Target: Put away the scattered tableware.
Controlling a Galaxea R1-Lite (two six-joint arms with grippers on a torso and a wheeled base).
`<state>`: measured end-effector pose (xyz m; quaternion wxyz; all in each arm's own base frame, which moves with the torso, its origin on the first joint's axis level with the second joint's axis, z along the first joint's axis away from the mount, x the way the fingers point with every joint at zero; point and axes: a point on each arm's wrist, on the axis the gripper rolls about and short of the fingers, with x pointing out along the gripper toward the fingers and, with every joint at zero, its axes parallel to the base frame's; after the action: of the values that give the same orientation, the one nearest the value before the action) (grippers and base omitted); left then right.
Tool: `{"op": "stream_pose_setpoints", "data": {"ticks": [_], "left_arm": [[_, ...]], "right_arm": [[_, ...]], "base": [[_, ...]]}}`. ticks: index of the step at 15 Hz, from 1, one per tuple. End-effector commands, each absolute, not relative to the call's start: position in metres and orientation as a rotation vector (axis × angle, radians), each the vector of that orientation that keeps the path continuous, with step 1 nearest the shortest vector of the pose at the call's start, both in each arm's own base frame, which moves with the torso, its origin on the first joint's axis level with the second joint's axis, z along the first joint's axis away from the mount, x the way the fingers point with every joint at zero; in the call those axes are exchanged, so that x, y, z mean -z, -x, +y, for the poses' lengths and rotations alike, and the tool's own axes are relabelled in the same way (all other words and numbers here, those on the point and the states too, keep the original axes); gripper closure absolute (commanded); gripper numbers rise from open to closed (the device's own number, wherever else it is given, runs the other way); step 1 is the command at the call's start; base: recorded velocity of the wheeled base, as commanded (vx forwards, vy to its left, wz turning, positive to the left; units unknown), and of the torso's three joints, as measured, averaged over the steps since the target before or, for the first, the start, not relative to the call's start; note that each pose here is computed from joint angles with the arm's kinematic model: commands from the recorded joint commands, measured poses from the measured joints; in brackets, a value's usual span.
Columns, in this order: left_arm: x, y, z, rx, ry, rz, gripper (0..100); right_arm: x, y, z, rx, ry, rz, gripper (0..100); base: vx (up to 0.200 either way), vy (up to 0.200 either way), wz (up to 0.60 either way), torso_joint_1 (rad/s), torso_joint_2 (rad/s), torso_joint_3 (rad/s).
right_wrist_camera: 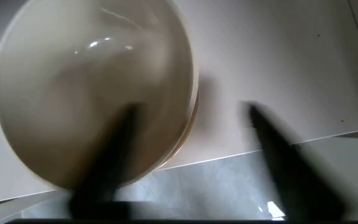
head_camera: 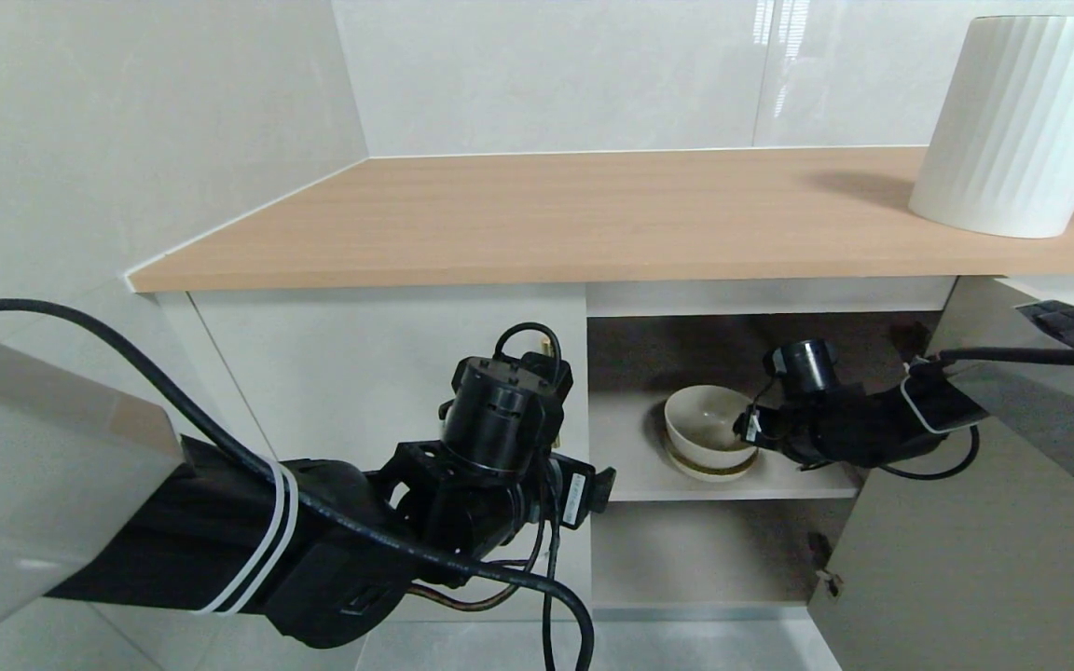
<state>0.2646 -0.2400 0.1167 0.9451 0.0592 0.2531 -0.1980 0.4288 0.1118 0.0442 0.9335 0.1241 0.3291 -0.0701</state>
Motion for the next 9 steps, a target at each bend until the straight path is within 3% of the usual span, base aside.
{"op": "stream_pose_setpoints", "data": {"ticks": [1,6,9], "left_arm": [[-0.117,-0.265,-0.240,0.403,-0.119,0.514,0],[-0.118,-0.265,-0.239,0.402,-0.117,0.512,0],[-0.120,-0.263,-0.236,0.387,-0.111,0.509,0]], "right_arm": [[-0.044,-0.429,0.112,0.143,-0.253,0.675,0],[-0.047,-0.427,0.114,0.138,-0.256,0.670,0],[-0.068,-0.406,0.119,0.112,-0.251,0.666,0]], "base": [[0.000,0.000,0.00,0.000,0.00,0.000],[0.000,0.000,0.00,0.000,0.00,0.000],[0.000,0.000,0.00,0.000,0.00,0.000]]}}
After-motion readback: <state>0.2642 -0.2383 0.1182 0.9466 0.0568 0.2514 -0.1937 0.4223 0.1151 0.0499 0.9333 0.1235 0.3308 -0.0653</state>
